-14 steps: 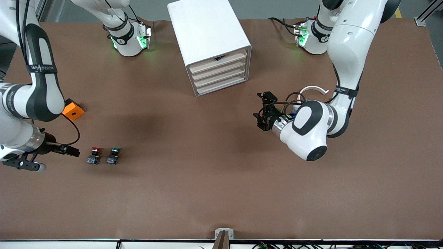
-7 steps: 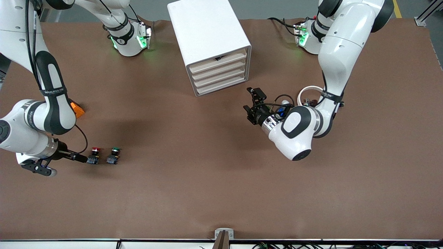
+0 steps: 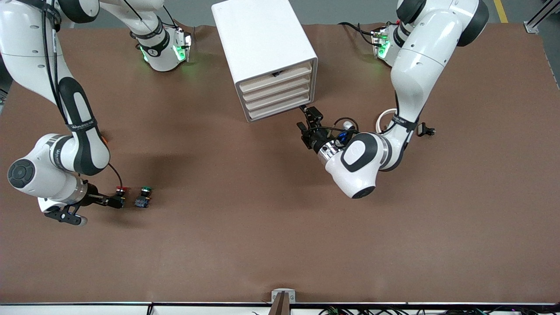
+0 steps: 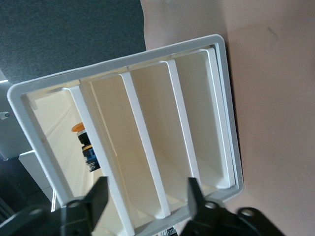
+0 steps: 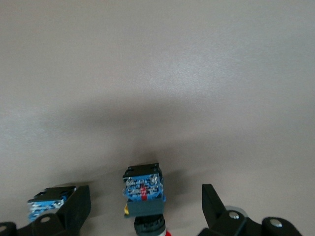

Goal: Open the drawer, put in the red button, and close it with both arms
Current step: 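Pull the drawer open with the left gripper while the right gripper lifts the button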

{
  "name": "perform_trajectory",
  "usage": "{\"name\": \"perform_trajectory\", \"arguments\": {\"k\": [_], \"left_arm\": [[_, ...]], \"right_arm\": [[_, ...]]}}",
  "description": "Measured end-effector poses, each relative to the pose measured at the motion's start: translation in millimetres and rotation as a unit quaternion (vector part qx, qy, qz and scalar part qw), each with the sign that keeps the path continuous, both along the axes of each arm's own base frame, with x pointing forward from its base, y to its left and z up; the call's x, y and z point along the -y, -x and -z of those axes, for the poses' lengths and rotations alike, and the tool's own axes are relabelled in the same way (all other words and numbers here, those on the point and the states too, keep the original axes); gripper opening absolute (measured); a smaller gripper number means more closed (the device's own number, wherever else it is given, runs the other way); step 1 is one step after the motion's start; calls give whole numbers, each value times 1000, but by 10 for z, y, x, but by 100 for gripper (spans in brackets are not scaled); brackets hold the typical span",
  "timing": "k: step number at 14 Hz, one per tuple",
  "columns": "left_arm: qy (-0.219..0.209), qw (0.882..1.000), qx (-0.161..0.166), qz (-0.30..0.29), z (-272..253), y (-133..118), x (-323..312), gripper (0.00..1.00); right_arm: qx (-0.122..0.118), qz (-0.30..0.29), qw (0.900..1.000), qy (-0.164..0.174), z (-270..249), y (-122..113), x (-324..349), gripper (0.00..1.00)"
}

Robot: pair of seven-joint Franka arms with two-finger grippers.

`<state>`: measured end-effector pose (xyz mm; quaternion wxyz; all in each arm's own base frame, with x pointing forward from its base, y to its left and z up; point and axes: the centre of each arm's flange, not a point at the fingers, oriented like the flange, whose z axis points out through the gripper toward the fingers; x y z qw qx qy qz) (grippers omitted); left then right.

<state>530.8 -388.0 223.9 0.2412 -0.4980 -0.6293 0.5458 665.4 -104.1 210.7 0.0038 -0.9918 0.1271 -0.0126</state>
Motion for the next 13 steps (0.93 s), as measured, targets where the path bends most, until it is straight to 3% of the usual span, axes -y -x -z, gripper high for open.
{"name": "perform_trajectory", "arguments": {"k": [3,8,13], "left_arm": [[-12,1000,-29,0,170,92,39,58],[-16,994,-103,44,279,506,208,57],[-35,990,-127,44,399,615,179,57]], "right_arm": [[5,-11,1000,2,118,-4,-6,100],[15,-21,1000,5,282,35,-125,100],[11,-22,1000,5,320,68,-115,100]]}}
